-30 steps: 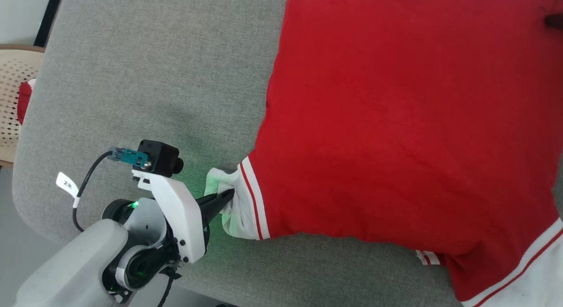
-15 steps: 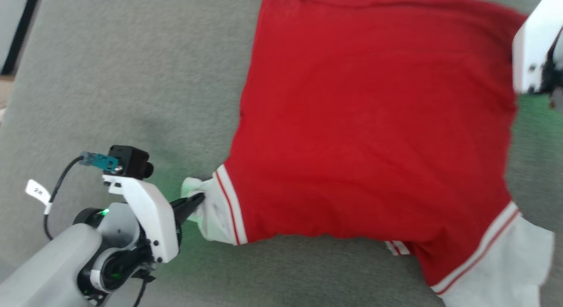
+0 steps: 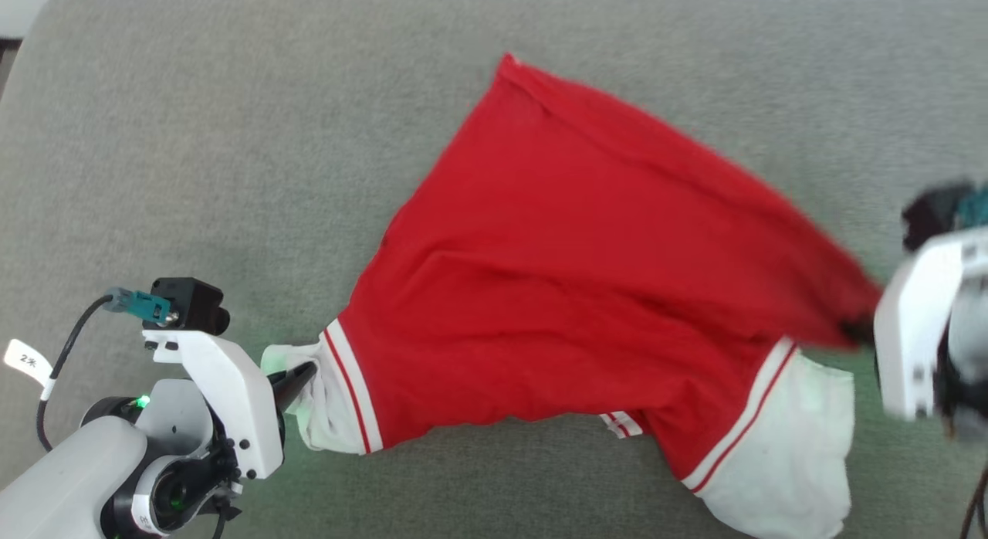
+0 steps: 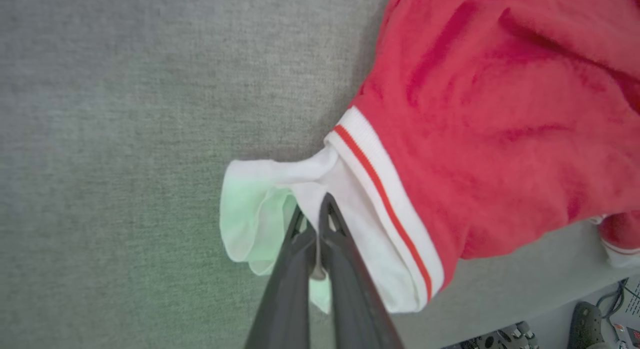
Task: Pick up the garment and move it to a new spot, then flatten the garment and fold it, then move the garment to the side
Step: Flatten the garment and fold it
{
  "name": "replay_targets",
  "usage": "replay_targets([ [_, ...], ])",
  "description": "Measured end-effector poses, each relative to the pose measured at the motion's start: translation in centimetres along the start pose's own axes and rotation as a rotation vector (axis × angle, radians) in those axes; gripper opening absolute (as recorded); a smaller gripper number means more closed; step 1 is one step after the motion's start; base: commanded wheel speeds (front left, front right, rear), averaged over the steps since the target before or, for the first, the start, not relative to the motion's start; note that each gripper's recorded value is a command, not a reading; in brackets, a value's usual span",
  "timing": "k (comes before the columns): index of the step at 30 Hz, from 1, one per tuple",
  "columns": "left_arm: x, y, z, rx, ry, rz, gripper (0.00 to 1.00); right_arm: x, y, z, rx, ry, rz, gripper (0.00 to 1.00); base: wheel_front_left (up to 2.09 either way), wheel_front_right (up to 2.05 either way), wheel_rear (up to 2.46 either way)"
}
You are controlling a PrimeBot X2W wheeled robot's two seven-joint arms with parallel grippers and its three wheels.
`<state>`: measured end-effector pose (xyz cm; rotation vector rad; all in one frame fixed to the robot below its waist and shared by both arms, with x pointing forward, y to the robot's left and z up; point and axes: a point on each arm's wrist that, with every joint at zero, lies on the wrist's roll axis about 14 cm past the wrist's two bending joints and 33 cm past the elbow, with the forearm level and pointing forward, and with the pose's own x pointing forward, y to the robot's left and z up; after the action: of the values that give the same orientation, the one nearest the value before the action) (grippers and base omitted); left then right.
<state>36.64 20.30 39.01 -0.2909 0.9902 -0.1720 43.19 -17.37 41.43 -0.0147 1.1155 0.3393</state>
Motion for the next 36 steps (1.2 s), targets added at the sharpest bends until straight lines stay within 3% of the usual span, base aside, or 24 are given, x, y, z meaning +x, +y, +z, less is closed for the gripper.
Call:
replay_targets([
  [5, -0.4, -1.1, 0.6, 0.023, -0.013, -0.025, 0.00, -2.1, 1.2, -4.7, 0.071, 0.024, 0.019, 0.00, 0.00, 0.00, 0.00],
  [12, -0.6, -1.4, 0.8, 0.028, -0.021, -0.032, 0.00, -1.1, 2.5, -9.7, 0.170, 0.076, 0.029, 0.00, 0.00, 0.00, 0.00],
  [13, -0.5, -1.5, 0.7, 0.027, -0.020, -0.035, 0.00, -0.8, 2.4, -9.9, 0.168, 0.067, 0.022, 0.20, 0.00, 0.00, 0.00],
  [14, -0.5, -1.5, 0.6, 0.027, -0.017, -0.036, 0.00, -0.5, 2.5, -9.9, 0.158, 0.054, 0.019, 0.75, 0.00, 0.00, 0.00],
  [15, -0.5, -1.5, 0.5, 0.026, -0.015, -0.036, 0.00, -0.3, 2.5, -9.8, 0.151, 0.037, 0.020, 1.00, 0.00, 0.00, 0.00],
  [22, -0.6, -1.4, 0.7, 0.022, -0.026, -0.041, 0.00, -2.3, 2.0, -6.3, 0.099, -0.098, 0.011, 1.00, 0.00, 0.00, 0.00],
  [30, -0.6, -1.3, 0.5, 0.006, -0.033, -0.046, 0.00, -6.2, 3.0, 2.0, -0.034, -0.363, -0.001, 1.00, 0.00, 0.00, 0.00],
  [36, -0.7, -1.1, 0.5, -0.007, -0.047, -0.047, 0.00, -5.5, 4.5, 7.5, -0.143, -0.477, 0.022, 1.00, 0.00, 0.00, 0.00],
])
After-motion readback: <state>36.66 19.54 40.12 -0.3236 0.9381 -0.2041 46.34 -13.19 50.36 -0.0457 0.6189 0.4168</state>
